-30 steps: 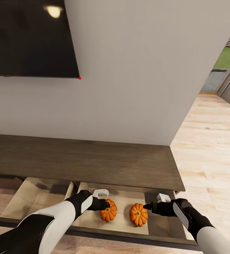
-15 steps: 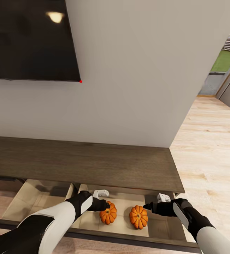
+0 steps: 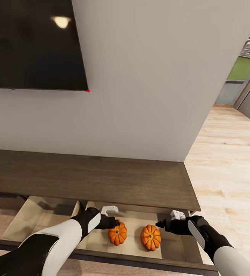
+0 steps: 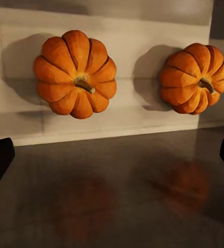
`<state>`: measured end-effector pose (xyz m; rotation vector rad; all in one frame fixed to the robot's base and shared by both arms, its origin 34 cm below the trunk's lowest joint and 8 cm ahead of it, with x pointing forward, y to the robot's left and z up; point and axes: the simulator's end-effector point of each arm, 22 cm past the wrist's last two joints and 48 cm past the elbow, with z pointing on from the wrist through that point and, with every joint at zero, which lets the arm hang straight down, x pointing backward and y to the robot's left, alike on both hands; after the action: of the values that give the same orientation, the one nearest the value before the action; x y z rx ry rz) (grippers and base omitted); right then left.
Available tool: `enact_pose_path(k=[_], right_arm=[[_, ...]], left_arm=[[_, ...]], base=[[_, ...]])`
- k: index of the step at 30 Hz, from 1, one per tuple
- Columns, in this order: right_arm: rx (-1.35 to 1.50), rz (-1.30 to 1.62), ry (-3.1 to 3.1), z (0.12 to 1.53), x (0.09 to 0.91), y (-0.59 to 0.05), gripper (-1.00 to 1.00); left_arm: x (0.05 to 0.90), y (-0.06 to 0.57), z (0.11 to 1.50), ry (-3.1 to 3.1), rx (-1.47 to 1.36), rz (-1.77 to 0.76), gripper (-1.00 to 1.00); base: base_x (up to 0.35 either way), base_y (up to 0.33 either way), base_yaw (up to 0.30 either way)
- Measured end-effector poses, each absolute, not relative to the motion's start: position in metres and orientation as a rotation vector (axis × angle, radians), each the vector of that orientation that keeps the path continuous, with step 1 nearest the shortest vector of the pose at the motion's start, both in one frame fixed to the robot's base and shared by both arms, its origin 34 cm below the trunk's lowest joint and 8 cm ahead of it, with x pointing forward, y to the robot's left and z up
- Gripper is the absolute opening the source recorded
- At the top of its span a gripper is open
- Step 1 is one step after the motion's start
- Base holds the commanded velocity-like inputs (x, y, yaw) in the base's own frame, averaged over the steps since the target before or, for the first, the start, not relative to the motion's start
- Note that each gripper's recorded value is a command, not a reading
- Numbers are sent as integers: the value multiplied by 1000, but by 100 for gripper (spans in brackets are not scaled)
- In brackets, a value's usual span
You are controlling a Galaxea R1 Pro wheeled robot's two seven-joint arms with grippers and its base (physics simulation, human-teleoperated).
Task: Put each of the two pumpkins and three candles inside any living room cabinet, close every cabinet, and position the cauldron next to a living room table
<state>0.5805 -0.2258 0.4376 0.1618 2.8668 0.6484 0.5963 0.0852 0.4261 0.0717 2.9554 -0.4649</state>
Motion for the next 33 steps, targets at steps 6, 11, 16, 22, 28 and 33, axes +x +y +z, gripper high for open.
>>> enact_pose_path(k=[6,11,16,22,28,33], right_arm=[[161,650,2866,438,581,-225,100],[158,652,2860,439,583,-225,100],[149,651,2858,440,583,-224,100],[145,649,2850,444,586,-224,100],[139,648,2840,448,588,-223,100],[136,647,2831,451,591,-223,100]], left_arm=[[606,85,428,2912,63,-463,100],[610,80,431,2896,-14,-501,100],[613,79,432,2888,-31,-509,100],[617,79,437,2872,-35,-510,100],[628,80,443,2822,-37,-499,100],[631,80,447,2808,-36,-497,100]], base=[[0,0,0],[0,0,0],[0,0,0],[0,0,0],[0,42,4],[0,180,46]])
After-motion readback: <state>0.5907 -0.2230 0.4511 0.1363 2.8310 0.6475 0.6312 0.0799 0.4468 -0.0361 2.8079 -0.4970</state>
